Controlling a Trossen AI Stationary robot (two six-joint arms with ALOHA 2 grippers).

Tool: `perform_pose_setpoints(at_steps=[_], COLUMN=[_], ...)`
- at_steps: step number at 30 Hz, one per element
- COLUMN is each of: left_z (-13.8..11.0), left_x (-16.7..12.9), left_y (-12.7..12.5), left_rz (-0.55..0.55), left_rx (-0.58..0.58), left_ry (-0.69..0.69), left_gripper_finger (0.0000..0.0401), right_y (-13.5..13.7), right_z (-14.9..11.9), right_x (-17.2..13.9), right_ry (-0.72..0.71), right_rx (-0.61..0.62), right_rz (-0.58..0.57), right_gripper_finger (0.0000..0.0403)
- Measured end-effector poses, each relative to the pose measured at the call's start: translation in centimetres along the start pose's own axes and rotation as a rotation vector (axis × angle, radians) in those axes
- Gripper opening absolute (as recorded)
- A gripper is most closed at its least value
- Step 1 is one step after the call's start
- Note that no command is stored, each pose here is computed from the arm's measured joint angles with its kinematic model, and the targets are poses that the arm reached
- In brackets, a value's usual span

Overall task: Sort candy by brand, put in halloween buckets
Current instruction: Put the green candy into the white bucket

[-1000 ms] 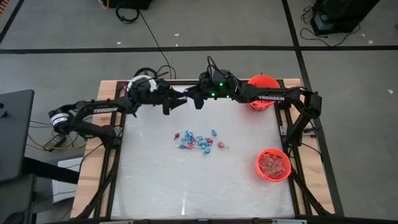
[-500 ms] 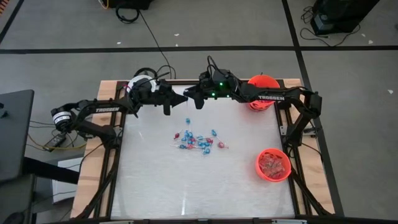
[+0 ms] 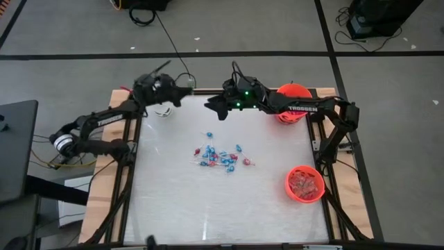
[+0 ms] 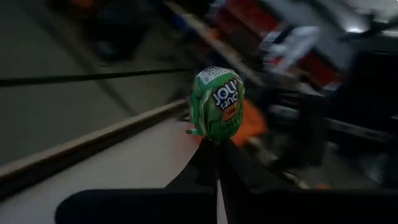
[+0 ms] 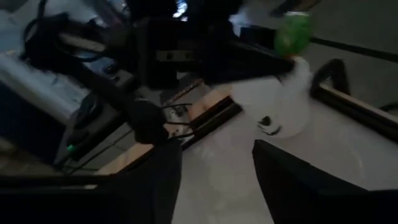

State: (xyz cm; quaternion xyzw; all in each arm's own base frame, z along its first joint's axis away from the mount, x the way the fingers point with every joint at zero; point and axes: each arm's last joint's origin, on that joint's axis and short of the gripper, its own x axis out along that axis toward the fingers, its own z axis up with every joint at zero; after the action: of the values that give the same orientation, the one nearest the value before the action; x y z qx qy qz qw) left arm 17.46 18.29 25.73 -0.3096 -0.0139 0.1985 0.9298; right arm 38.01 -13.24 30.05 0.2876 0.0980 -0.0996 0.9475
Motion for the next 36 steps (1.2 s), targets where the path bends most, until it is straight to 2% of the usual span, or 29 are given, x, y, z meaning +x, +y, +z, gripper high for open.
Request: perform_pose_setpoints(at_steps=[4,9,17,19,23,27,32,36], left_z=[0.4,-0.4,-2.3,-2.3,-1.9,0.6,3.1,2.8], left_x=[-2.6,-5.4,-6.9,-7.1,-7.1,-6.8,-7.2,-6.5], left_y=[2.0,3.2,4.0,4.0,3.7,2.3,1.2,2.4], left_rz=[0.215,0.478,0.743,0.780,0.774,0.741,0.889,0.925], left_rx=[-0.026,-0.053,-0.105,-0.102,-0.105,-0.056,0.091,0.063], left_ry=[0.042,0.135,0.284,0.290,0.293,0.242,0.286,0.404], left_gripper_finger=[0.0005,0.0007,0.0008,0.0011,0.0025,0.0032,0.0026,0.0024], right_y=[-0.7,-2.2,-5.2,-6.1,-7.2,-7.4,-7.6,-8.4], right_z=[-0.9,-2.9,-6.5,-7.7,-9.2,-9.4,-9.0,-9.2], right_x=[0.0,1.0,4.0,4.7,5.7,6.0,6.0,6.3], right_ry=[0.062,0.195,0.317,0.358,0.395,0.387,0.359,0.369], right_rx=[0.056,-0.031,-0.093,-0.083,-0.088,-0.085,-0.094,-0.124], right_rz=[-0.107,-0.187,-0.217,-0.218,-0.228,-0.220,-0.214,-0.214], right_gripper_finger=[0.0227,0.0230,0.0230,0.0230,0.0230,0.0229,0.0229,0.0229])
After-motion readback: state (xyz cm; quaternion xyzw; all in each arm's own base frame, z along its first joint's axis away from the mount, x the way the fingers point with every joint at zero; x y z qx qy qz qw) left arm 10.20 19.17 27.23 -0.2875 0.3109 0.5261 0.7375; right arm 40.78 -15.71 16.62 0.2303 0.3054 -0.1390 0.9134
